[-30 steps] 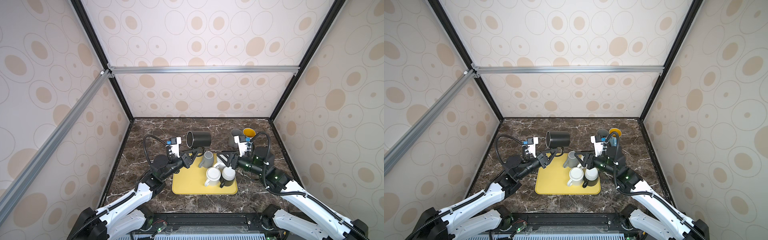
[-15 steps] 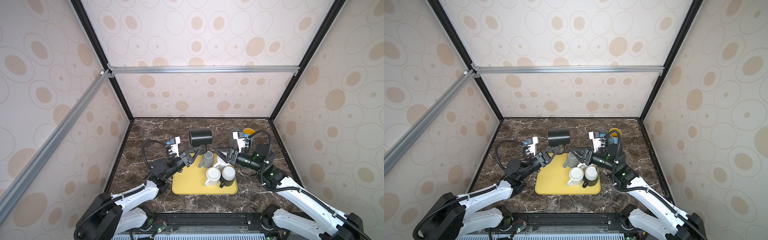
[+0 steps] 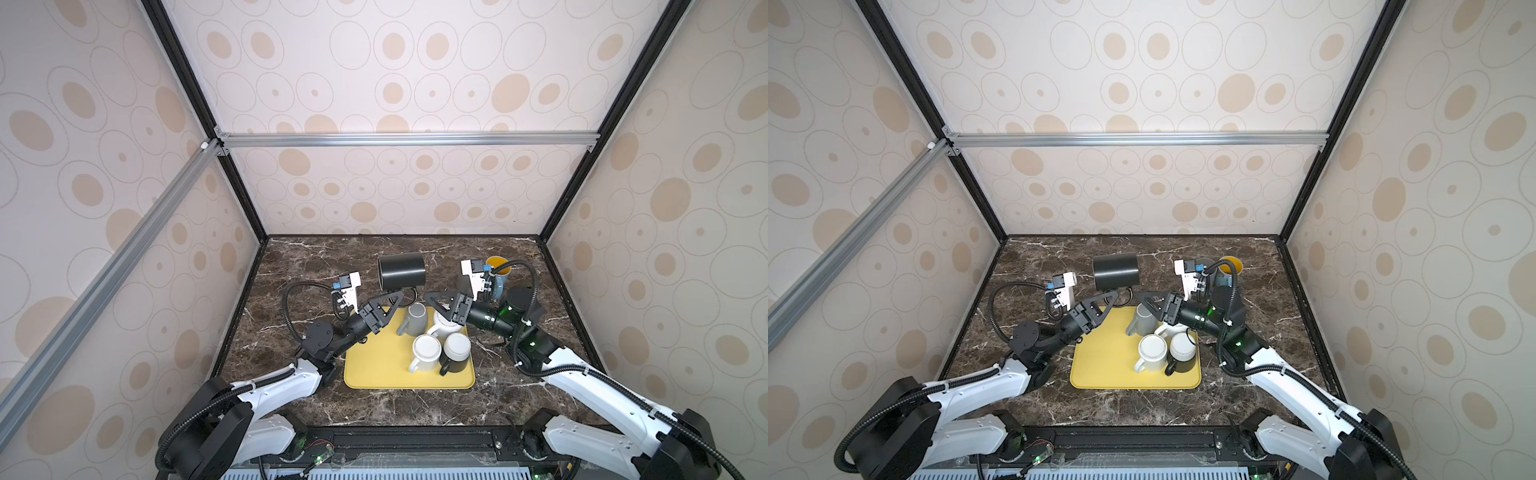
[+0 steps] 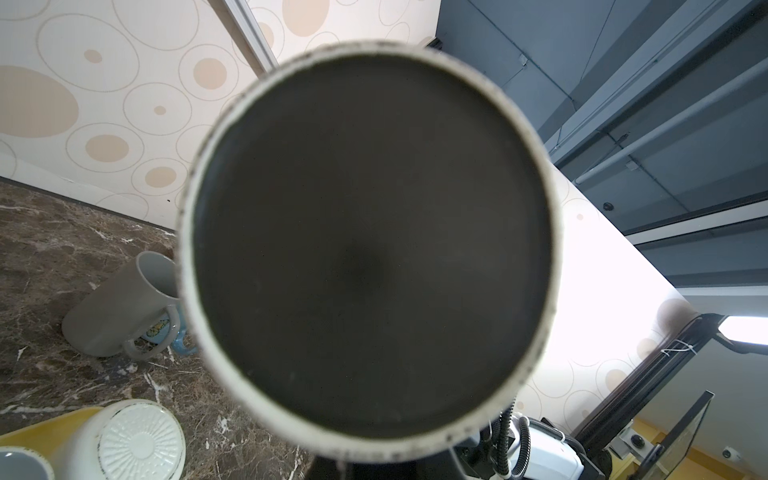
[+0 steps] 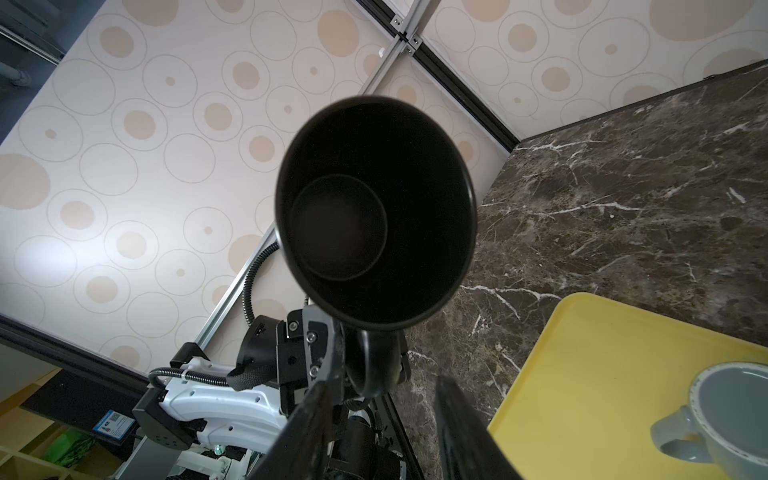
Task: Turn the mug right side up
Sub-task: 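Close the right gripper on the raised black mug beside the left gripper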
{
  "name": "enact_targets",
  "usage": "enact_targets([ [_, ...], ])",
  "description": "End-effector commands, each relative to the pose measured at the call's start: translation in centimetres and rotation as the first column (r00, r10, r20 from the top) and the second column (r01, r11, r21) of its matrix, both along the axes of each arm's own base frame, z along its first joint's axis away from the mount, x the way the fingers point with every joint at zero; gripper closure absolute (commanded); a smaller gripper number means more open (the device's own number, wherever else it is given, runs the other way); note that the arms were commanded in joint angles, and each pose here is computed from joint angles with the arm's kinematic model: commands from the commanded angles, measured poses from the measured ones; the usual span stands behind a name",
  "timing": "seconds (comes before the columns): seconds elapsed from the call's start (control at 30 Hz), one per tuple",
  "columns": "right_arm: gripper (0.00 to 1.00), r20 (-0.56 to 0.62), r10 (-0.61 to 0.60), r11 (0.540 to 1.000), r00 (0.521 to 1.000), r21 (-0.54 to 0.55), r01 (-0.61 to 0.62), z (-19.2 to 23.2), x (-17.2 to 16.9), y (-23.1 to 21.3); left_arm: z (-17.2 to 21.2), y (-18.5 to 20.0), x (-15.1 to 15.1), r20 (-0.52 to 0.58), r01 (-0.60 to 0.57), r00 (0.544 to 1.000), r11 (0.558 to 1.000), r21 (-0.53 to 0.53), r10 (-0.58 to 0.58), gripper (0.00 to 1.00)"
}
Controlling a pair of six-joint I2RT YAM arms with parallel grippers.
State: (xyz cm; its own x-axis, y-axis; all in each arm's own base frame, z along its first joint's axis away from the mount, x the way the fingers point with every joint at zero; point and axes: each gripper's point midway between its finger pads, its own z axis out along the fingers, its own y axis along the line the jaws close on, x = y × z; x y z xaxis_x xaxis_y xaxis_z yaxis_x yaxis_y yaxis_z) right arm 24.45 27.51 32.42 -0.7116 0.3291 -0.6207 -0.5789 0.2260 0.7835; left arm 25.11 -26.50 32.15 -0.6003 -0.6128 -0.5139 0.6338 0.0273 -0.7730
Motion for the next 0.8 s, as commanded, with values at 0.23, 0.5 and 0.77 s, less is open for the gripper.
enact_targets([
  [0.23,0.58,0.02,0.029,0.998,0.999,0.063,-0.031,1.0,-0.1,0.3,6.5,0.1,-2.1,0.18,0.058,0.983,0.986,-0.156,-0.03,1.0],
  [0.5,0.6,-0.005,0.055,0.995,0.998,0.088,-0.054,0.8,0.0,0.7,6.7,-0.4,-2.2,0.185,0.071,0.982,0.985,-0.157,-0.041,1.0],
  [0.77,0.62,-0.009,0.061,0.991,0.998,0.118,-0.059,1.2,0.2,0.9,7.0,-0.7,-2.3,0.193,0.075,0.98,0.983,-0.166,-0.042,1.0],
])
